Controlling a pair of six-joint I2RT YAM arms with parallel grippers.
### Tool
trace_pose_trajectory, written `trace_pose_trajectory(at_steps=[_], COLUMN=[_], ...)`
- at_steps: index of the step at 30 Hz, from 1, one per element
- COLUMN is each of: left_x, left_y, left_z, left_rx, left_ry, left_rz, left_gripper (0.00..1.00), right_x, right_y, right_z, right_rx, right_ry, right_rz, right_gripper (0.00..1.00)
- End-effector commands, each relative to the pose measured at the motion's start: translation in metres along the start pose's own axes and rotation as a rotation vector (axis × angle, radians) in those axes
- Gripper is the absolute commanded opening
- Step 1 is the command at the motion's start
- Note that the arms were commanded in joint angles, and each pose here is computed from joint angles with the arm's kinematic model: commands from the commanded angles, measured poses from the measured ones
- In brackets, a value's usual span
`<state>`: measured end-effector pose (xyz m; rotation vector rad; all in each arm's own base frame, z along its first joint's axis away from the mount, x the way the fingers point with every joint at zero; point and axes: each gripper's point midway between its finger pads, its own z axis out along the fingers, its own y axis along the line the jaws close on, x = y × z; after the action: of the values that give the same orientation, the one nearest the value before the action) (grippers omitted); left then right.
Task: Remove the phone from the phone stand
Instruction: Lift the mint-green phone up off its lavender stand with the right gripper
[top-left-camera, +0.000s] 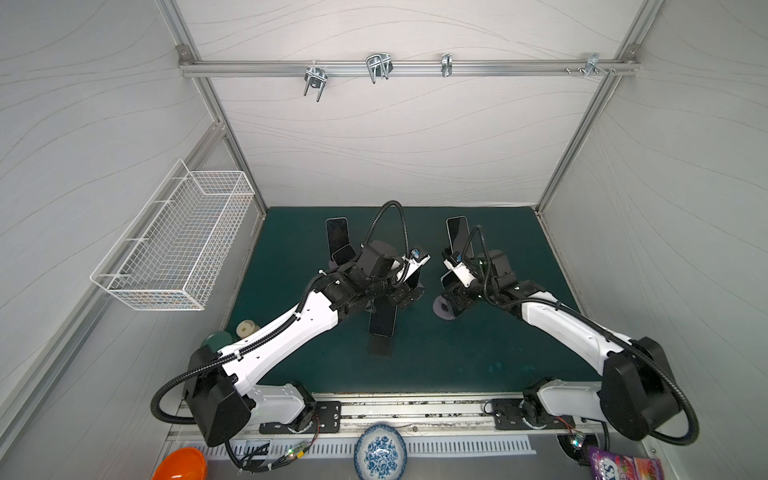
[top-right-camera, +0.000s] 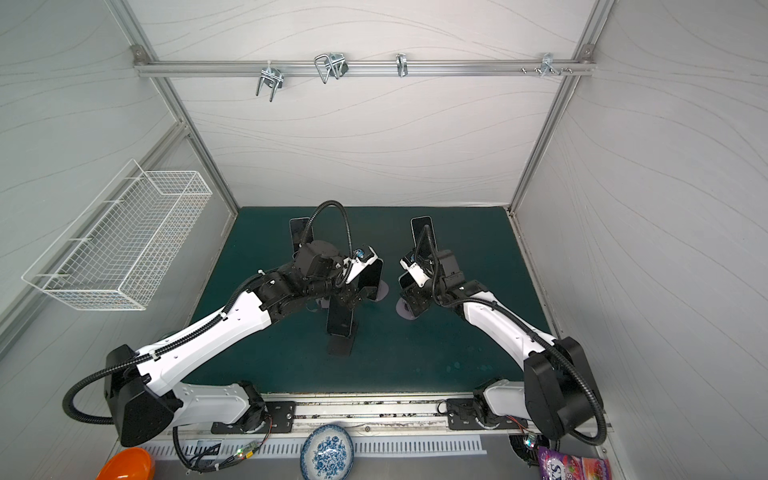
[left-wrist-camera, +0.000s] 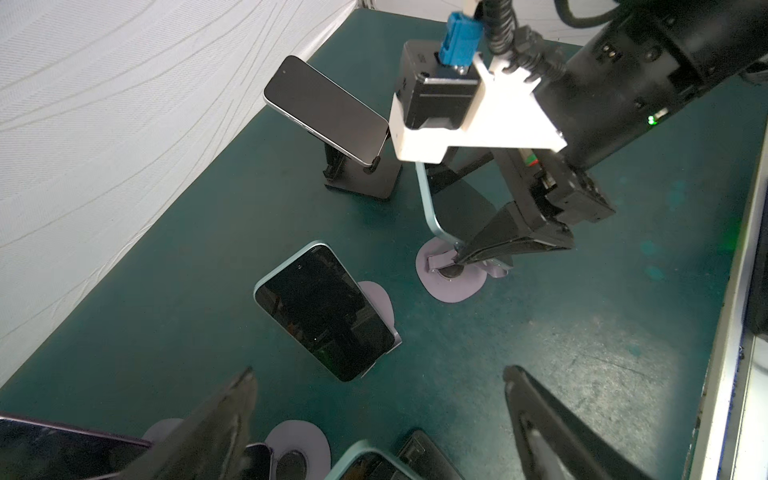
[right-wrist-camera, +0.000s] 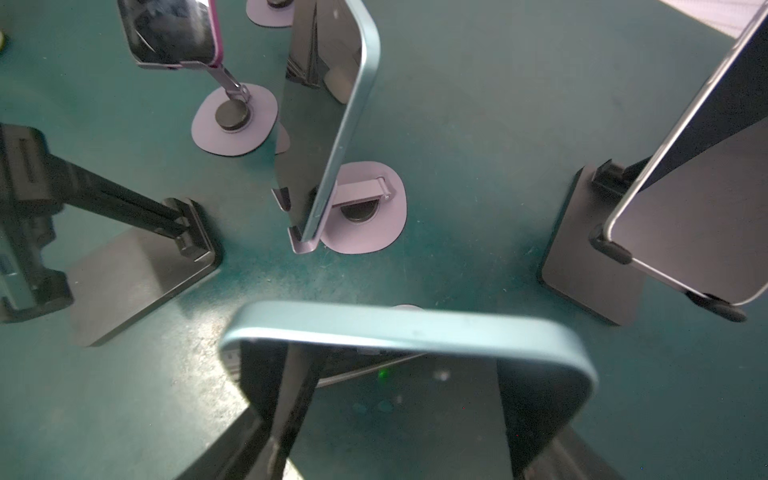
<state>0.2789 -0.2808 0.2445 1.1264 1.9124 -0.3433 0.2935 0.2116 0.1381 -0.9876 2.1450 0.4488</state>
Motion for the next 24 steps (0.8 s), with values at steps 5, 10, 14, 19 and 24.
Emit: trace_pose_trajectory(at_steps=[5, 10, 14, 19, 24], left_x=[-0.016, -0.016, -0.018, -0.023, -0.025], left_y=[-0.002, -0.004, -0.003, -0.002, 0.001], left_z=[-0.010, -0.012, -0.014, -0.015, -0.013], left_rx=[0.012, 0.016, 0.016, 0.007, -0.005], left_ry=[-0.067, -0.072, -0.086, -0.104, -0.112], left_rz=[-0.010, -0.021, -0.021, -0.019, -0.053], left_gripper=[0.94, 0.94, 0.94, 0.94, 0.94], right_x=[-0.033, -0.043, -0.050, -0.058, -0.057], right_y=[0.006, 0.008, 0.008, 0.009, 0.013], right_z=[-0.024, -0.034, -0.042, -0.050, -0.055], right_rx=[-0.011, -0.011, -0.005, -0.002, -0.018], right_ry=[-0.091, -0.124, -0.143, -0.166, -0.164], right_rz=[-0.052, -0.059, -0.053, -0.040, -0.036], right_gripper=[0.71, 0.70, 0.70, 0.68, 0.66])
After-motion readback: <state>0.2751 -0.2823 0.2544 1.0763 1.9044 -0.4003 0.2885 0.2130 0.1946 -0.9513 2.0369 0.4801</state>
